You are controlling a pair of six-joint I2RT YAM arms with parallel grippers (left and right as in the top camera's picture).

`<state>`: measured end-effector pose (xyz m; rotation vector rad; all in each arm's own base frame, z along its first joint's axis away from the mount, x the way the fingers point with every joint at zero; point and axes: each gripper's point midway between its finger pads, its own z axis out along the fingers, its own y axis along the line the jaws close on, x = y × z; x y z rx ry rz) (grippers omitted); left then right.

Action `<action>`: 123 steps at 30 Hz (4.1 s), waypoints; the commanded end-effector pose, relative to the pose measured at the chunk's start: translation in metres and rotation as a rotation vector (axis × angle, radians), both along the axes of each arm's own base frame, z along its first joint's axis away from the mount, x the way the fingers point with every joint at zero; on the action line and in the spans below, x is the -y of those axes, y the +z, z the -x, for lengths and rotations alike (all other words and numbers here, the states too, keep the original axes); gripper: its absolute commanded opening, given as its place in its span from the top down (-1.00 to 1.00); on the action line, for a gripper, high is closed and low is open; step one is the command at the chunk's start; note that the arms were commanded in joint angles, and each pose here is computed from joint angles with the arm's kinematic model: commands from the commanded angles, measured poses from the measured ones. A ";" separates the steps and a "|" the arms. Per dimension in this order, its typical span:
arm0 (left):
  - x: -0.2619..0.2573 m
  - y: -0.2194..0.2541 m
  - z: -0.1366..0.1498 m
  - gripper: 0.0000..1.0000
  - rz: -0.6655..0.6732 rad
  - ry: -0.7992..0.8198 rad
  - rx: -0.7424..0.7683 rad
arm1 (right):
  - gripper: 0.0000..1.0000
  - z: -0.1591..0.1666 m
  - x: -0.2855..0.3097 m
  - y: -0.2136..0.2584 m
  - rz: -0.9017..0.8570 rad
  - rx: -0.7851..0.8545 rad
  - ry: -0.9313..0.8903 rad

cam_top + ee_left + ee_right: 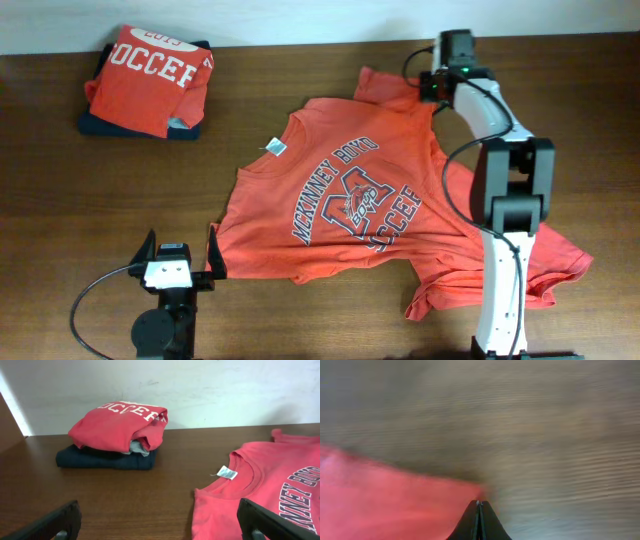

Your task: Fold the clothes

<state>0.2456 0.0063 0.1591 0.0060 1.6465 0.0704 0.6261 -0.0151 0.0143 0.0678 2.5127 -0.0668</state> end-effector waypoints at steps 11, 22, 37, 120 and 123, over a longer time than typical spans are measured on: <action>0.003 -0.002 0.000 -0.99 -0.015 -0.020 -0.002 | 0.92 -0.027 -0.047 0.084 -0.196 0.140 0.157; 0.003 -0.002 0.000 -0.98 -0.015 -0.020 -0.002 | 0.92 -0.004 -0.141 0.061 -0.226 0.029 0.304; 0.003 -0.002 0.000 -0.98 -0.015 -0.020 -0.002 | 0.92 0.026 -0.153 -0.003 -0.118 -0.154 0.277; 0.003 -0.002 0.000 -0.98 -0.015 -0.020 -0.002 | 0.37 -0.012 -0.024 -0.011 -0.073 0.007 0.028; 0.003 -0.002 0.000 -0.98 -0.015 -0.020 -0.002 | 0.08 -0.029 -0.024 0.031 -0.104 0.091 0.046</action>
